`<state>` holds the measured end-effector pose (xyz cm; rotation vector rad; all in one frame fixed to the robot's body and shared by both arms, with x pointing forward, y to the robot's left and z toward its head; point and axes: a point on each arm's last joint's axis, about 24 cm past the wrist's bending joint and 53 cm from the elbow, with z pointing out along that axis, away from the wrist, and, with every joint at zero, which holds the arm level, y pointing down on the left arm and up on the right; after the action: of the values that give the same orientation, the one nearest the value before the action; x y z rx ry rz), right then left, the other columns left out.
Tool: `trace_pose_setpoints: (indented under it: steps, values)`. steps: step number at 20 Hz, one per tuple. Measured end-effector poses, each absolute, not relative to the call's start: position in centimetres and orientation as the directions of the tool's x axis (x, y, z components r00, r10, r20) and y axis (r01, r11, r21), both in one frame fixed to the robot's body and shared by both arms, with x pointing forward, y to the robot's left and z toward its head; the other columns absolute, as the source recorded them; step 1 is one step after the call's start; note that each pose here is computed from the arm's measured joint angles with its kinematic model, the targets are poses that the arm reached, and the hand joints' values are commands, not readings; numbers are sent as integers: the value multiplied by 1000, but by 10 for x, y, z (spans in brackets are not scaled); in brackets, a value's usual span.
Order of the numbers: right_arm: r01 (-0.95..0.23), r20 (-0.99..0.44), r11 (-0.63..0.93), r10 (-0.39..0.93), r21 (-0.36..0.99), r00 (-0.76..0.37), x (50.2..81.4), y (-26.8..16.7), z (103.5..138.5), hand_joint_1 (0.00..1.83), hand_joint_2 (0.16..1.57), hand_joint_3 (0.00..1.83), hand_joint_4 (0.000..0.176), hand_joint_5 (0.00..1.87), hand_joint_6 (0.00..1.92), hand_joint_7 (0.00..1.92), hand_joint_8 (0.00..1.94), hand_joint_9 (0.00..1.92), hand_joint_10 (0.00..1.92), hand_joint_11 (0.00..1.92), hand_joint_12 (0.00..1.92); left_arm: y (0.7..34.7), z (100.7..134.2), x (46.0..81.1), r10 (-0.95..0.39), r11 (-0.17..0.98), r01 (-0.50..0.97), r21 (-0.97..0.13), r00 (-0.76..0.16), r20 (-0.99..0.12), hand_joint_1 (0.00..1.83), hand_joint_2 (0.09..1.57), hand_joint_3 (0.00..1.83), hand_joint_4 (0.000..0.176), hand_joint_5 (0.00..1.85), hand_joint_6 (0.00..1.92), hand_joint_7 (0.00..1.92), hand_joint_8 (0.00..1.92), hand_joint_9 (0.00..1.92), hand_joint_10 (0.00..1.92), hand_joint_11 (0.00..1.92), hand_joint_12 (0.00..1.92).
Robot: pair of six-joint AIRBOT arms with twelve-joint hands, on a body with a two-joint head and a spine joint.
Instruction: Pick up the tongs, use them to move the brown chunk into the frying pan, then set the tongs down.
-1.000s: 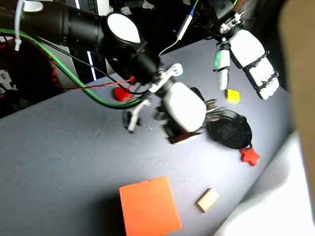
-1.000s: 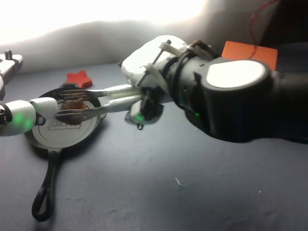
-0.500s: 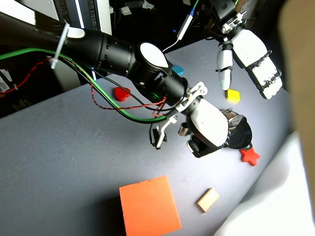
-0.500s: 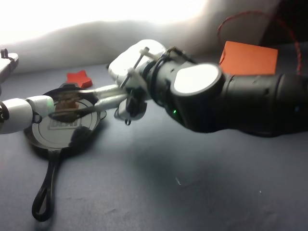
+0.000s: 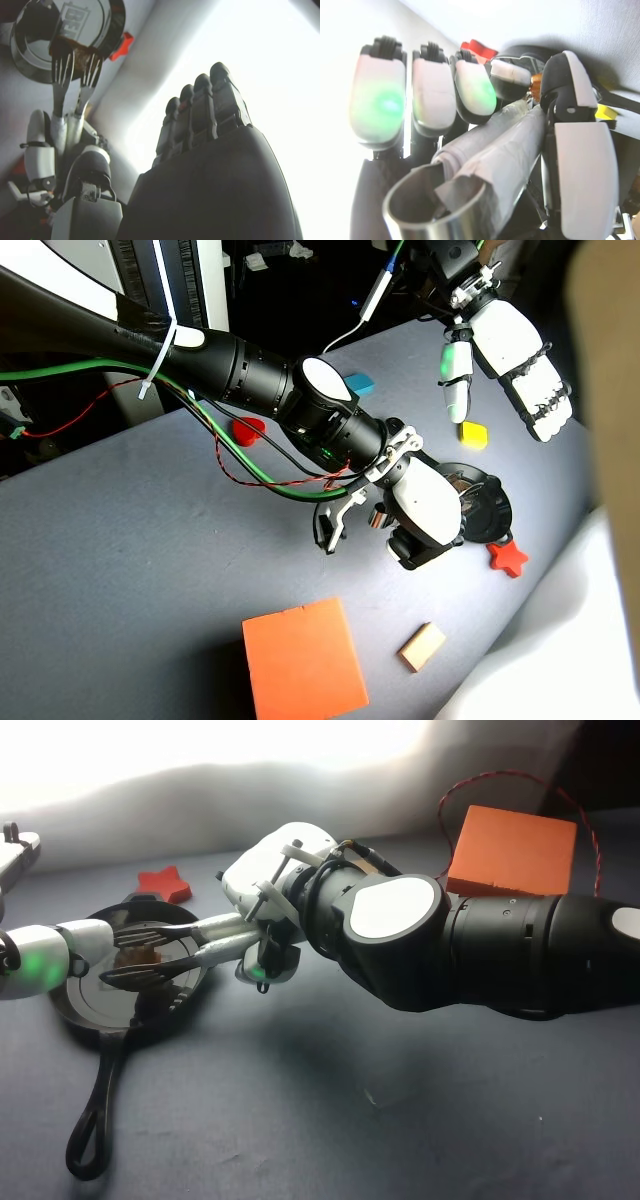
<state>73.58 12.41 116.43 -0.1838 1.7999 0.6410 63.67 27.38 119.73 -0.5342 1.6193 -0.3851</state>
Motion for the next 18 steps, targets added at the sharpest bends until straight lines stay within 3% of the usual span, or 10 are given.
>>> trace_pose_setpoints:
  steps: [1,4,6,8,11,12,13,18]
  values:
    - [-434,-924,838,194,330,-329,736,124,1164,652,1397,0,0,973,1151,1303,1479,1337,1803,1287,1921,274,1197,637,-550,833,-116,-541,-66,-833,0,1213,0,0,27,0,31,0,16,0,0,96]
    - [-439,-929,841,181,316,-323,736,124,1164,640,1359,0,0,964,1095,1280,1393,1298,1745,1229,1921,273,1197,636,-550,833,-115,-541,-67,-832,0,1209,0,0,25,0,35,1,22,2,0,113]
    - [-440,-931,843,176,310,-320,736,124,1164,569,1327,0,0,951,887,1253,1250,1253,1709,1177,1921,273,1197,636,-550,833,-114,-541,-70,-832,0,1208,0,0,24,2,36,3,28,3,0,122]
    - [-437,-932,845,176,309,-318,736,123,1164,553,1319,0,0,979,807,1239,1200,1223,1694,1143,1921,272,1197,636,-551,833,-113,-542,-70,-832,0,1211,0,0,29,3,39,2,31,3,0,142]
    - [-448,-932,839,172,309,-321,731,123,1166,518,1278,0,0,1009,635,1143,1059,1064,1647,947,1921,270,1196,635,-552,832,-112,-543,-75,-831,0,1213,1,0,2,0,25,0,10,1,0,50]
    - [-449,-932,839,171,308,-320,731,123,1166,495,1268,0,0,1014,603,1127,997,1039,1583,901,1921,270,1196,635,-552,832,-111,-543,-75,-831,0,1210,0,0,18,0,38,0,23,1,0,92]
    - [-462,-941,839,158,288,-299,730,124,1169,509,1218,0,0,973,580,1109,804,998,1451,794,1911,270,1196,635,-552,832,-111,-543,-75,-831,0,1211,0,0,19,0,29,0,22,0,0,100]
    - [-468,-945,838,160,282,-284,729,125,1173,425,1175,0,0,858,595,1057,702,937,1306,716,1801,270,1196,635,-552,832,-112,-543,-75,-831,0,1204,0,0,23,0,31,0,22,0,0,110]
